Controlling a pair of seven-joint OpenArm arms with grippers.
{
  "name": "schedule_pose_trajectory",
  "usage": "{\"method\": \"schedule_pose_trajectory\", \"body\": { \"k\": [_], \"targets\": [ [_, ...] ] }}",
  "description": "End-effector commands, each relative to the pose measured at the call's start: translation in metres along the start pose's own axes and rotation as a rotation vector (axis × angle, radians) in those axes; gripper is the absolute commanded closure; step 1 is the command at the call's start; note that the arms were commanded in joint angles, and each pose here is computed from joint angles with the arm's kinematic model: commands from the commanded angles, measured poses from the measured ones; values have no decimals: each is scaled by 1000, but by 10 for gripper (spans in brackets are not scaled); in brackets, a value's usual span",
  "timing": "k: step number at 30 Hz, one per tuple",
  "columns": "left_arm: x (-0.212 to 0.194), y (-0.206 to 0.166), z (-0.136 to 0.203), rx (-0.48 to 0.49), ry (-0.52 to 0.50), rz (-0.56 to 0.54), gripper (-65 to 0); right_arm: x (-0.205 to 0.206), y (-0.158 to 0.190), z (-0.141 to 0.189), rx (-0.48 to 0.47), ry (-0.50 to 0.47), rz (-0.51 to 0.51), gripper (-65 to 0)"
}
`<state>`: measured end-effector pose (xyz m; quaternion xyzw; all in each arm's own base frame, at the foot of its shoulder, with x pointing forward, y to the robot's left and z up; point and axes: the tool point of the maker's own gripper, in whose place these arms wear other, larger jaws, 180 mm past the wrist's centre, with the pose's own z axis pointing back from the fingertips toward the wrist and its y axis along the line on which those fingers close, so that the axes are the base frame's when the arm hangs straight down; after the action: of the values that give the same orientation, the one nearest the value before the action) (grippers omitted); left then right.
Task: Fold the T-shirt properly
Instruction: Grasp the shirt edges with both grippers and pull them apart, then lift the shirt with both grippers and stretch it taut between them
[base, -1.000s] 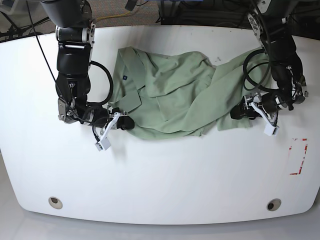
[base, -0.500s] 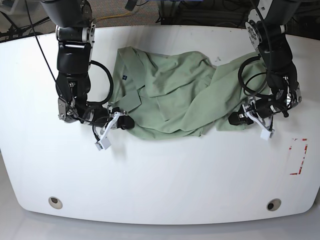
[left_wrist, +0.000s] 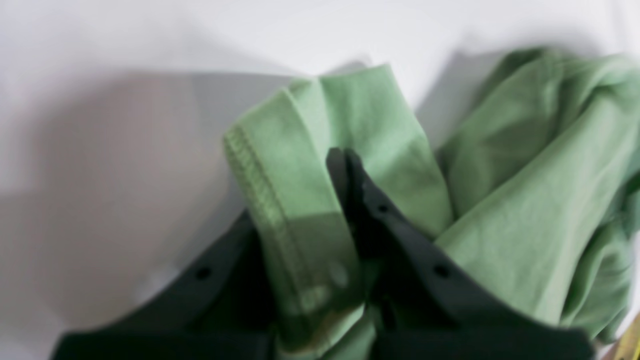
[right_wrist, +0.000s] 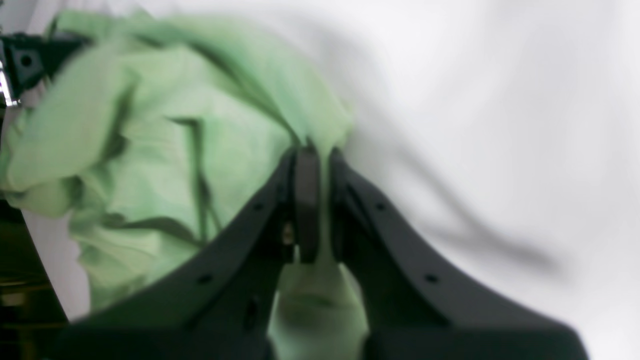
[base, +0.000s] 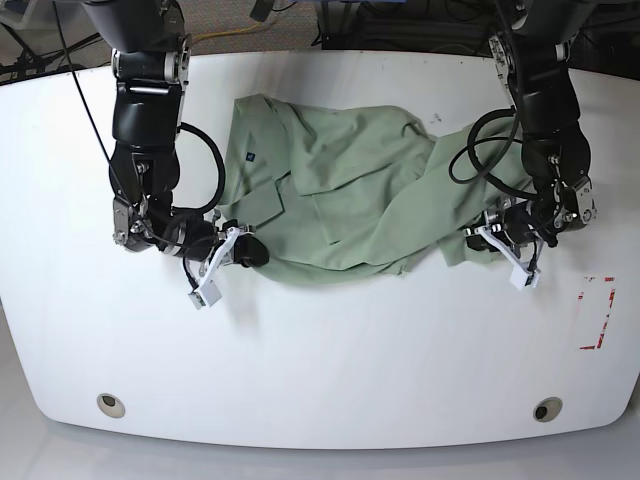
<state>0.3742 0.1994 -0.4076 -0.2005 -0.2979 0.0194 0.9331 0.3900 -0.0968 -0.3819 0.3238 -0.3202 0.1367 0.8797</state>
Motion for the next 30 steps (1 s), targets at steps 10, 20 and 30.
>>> {"method": "schedule_pose_trajectory", "body": {
  "k": [10, 20, 30],
  "targets": [
    [97, -2, 65, 158, -188, -291, 0, 92, -18, 57, -102, -131, 197, 0],
    [165, -46, 126, 205, -401, -456, 0, 187, -15, 105, -183, -225, 351, 0],
    [240, -84, 214, 286, -669, -608, 0, 286, 8, 177, -298, -325, 551, 0]
  ]
}}
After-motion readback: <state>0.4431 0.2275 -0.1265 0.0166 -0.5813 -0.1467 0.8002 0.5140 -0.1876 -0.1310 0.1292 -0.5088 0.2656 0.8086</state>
